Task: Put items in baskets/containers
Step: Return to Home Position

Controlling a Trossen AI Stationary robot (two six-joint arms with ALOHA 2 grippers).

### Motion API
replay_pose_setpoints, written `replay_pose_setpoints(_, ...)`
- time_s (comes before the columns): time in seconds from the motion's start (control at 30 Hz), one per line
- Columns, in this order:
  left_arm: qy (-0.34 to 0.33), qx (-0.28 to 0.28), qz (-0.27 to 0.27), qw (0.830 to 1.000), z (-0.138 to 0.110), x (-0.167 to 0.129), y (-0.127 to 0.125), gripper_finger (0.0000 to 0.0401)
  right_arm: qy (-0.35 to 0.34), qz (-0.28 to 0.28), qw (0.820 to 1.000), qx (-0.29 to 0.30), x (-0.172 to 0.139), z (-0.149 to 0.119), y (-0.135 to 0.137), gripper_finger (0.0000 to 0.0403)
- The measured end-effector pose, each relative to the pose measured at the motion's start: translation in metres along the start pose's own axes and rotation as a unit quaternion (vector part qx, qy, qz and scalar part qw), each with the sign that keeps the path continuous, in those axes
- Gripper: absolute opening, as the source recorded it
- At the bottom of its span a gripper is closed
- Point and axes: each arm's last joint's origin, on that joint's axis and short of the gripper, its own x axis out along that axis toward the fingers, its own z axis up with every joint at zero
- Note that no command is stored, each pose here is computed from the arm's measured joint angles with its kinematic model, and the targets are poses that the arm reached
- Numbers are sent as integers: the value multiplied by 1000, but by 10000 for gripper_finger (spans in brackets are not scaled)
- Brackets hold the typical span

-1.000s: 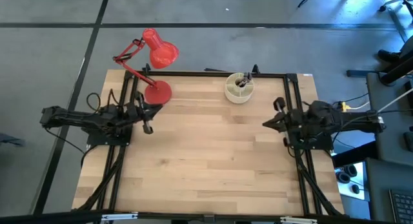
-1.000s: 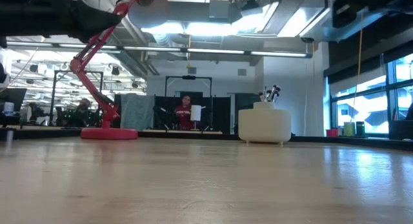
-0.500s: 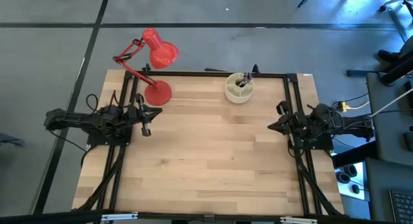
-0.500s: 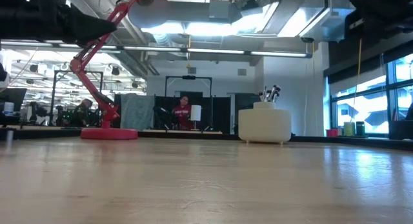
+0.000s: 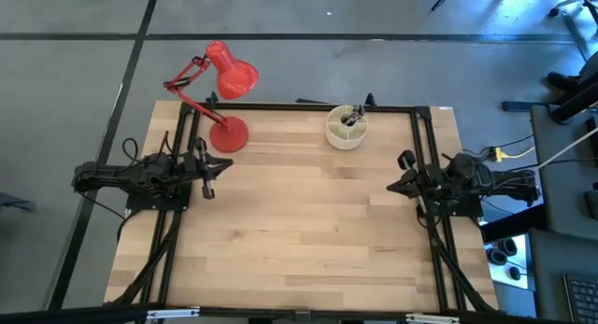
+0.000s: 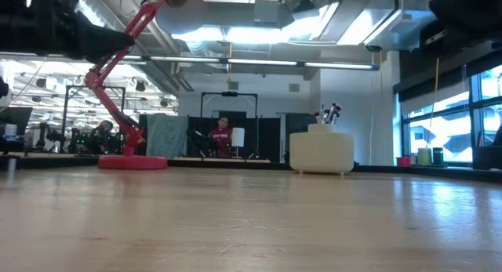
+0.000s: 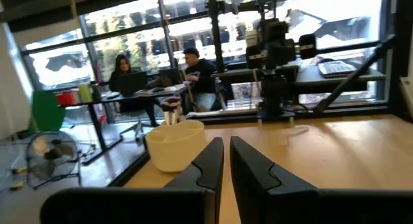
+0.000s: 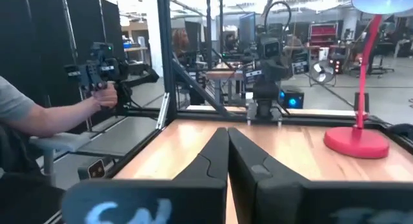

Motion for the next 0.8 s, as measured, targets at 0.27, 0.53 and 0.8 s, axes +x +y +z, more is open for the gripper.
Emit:
replay_pose_setpoints(0.27,21,-4,-19,1000,-6,0,-2,23,-5,2,1000,18,7,-32,-3,4)
replay_pose_setpoints(0.53,18,-7,-36,999,-17,2,-5,14,-8,18,999,32,8,-36,-2,4)
replay_pose_setpoints(0.8,27,-13,-36,999,-19,2,-6,2,-3,43,999,28,8,-37,-1,4)
